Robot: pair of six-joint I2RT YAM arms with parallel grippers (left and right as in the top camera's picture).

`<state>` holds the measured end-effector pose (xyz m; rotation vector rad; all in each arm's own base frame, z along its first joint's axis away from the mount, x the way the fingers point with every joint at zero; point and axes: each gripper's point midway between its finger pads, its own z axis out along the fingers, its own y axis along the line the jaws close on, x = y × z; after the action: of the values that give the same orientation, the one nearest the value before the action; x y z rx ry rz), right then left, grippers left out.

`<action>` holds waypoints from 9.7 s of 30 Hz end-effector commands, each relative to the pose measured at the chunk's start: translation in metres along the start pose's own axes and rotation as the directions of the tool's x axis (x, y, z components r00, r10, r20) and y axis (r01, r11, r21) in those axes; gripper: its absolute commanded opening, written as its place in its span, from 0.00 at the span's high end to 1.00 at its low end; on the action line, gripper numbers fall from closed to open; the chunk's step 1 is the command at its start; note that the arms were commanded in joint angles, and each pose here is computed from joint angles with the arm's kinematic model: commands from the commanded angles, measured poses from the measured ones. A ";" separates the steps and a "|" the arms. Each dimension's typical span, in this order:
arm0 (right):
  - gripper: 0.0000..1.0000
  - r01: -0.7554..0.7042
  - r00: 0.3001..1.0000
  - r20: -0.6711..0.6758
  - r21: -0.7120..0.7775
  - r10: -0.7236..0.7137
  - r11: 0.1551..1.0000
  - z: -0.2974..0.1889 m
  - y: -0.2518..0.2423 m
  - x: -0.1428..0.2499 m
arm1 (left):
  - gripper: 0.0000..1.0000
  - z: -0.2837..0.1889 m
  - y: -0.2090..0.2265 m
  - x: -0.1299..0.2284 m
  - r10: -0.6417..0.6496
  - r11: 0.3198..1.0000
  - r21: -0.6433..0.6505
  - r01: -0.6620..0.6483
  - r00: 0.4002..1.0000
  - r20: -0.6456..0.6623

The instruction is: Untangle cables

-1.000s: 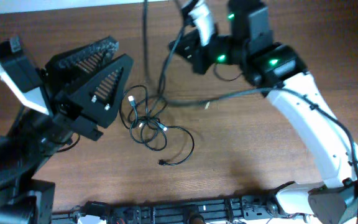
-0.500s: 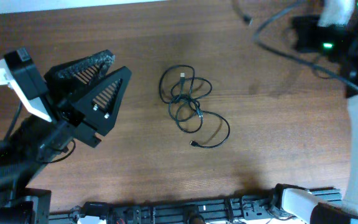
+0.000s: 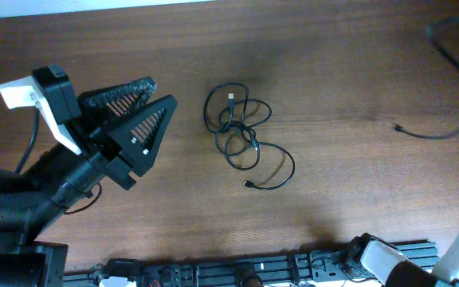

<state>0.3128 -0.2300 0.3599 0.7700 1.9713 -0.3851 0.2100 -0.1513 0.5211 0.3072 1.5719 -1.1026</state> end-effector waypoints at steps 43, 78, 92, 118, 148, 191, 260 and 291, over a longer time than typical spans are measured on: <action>0.01 -0.022 0.848 -0.401 -0.680 -0.347 0.733 0.033 0.174 0.139 | 0.47 -0.005 -0.025 0.019 0.032 0.990 0.139 -0.017 0.994 -0.107; 0.53 0.142 0.374 -0.280 -0.925 -0.884 0.353 -0.128 0.284 0.420 | 0.48 -0.006 -0.024 0.029 -0.005 0.990 0.138 0.026 0.988 -0.152; 0.96 0.133 0.463 -0.258 -0.926 -0.848 0.354 -0.124 0.306 0.406 | 0.48 -0.007 -0.027 0.031 -0.003 0.987 0.157 0.029 0.987 -0.164; 0.96 0.156 0.897 0.041 -0.960 -0.440 0.230 -0.268 0.368 0.075 | 0.43 -0.024 0.048 0.097 0.056 0.979 -0.161 -0.127 0.922 -0.383; 0.96 -0.134 0.957 -0.123 -0.991 -0.263 -0.025 -0.354 0.371 0.013 | 0.45 0.066 0.067 0.179 0.433 0.895 0.364 -0.259 0.700 -0.567; 0.96 -0.228 0.952 -0.203 -0.969 -0.230 -0.091 -0.365 0.369 -0.006 | 1.00 0.087 0.093 0.168 0.283 0.959 0.169 -0.227 0.751 -0.596; 0.96 0.371 0.580 0.626 -0.772 -0.521 -0.515 -0.328 0.391 0.169 | 1.00 0.022 0.033 -0.004 -0.303 0.952 -0.040 0.303 0.953 -0.015; 0.96 0.278 0.816 -0.224 -0.657 -0.533 0.701 -0.073 0.266 0.067 | 1.00 -0.008 0.028 -0.059 -0.120 0.990 -0.044 0.131 0.973 0.198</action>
<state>0.4120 0.0713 0.3532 -0.1651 2.4526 0.2840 0.2591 -0.1307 0.5354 0.0653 1.5602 -1.2257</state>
